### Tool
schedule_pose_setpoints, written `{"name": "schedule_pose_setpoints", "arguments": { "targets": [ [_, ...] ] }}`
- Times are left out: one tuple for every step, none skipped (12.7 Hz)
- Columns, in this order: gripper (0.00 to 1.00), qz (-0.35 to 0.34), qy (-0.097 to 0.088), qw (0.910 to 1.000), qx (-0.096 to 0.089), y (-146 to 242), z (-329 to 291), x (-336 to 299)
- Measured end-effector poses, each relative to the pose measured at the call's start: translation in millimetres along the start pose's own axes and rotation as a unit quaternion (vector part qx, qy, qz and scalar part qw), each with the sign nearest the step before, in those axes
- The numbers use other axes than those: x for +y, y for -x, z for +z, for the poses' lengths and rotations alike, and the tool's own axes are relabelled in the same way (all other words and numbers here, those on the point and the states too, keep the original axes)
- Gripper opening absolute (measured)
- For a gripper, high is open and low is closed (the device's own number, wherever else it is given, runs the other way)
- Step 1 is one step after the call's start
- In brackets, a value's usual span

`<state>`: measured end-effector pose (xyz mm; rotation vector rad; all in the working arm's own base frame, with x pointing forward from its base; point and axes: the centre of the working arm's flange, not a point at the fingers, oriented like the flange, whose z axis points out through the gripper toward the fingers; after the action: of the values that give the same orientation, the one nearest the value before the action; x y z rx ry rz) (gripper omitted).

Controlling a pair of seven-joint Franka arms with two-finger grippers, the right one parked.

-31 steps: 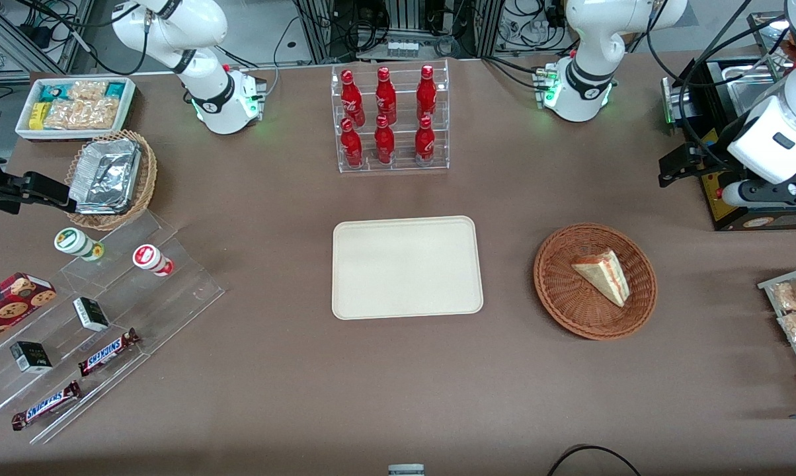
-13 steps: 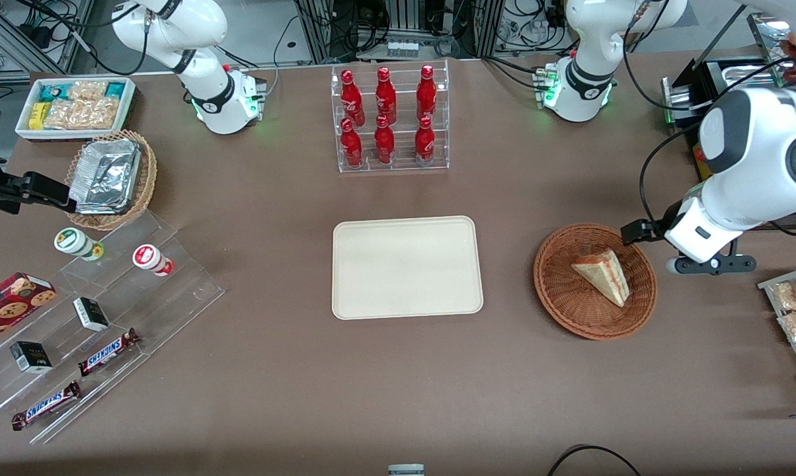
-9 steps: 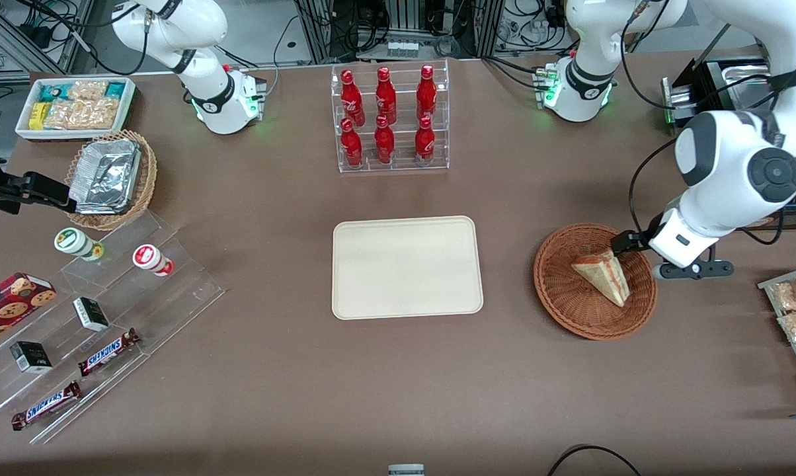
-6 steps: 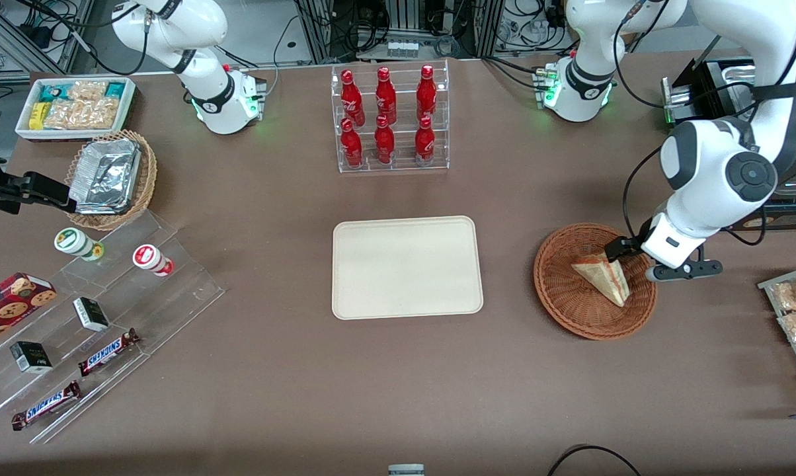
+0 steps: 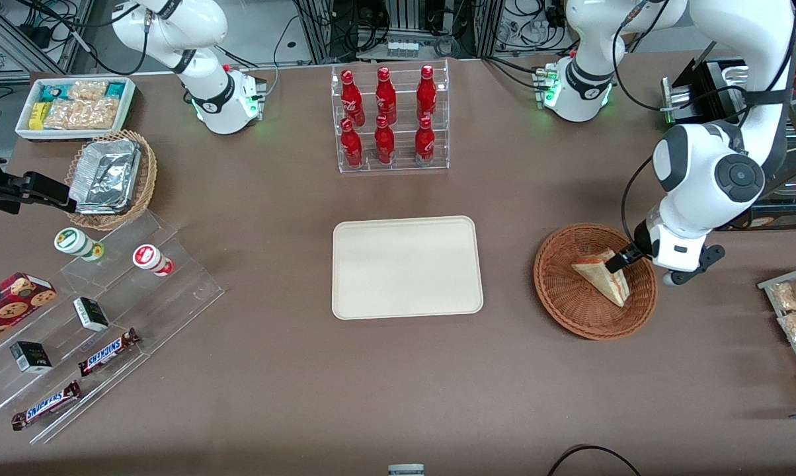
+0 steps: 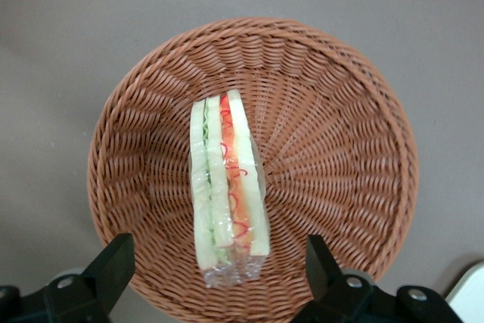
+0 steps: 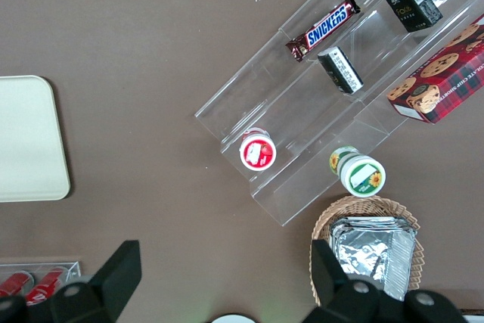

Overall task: Place sandwich from basket to tray
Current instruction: 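Lower the left gripper and close it on the wrapped sandwich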

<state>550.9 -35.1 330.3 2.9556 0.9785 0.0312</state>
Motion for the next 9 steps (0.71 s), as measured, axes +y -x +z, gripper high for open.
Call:
{"name": "schedule_pose_setpoints", "arguments": {
  "targets": [
    [1.0,-0.029,0.003,0.9996,0.003,1,0,2],
    [1.0,-0.045,0.004,0.999,0.004,4,3,4],
    [1.0,-0.054,0.005,0.9985,0.005,7,5,6],
    [1.0,-0.063,0.005,0.998,0.005,10,6,8],
    [1.0,-0.073,0.005,0.9973,0.005,11,9,9],
    [1.0,-0.08,0.005,0.9968,0.005,12,13,9],
    [1.0,-0.083,0.005,0.9965,0.005,13,19,8],
    [1.0,-0.084,0.007,0.9964,0.006,13,26,8],
    [1.0,-0.085,0.006,0.9964,0.005,13,35,7]
  ]
}}
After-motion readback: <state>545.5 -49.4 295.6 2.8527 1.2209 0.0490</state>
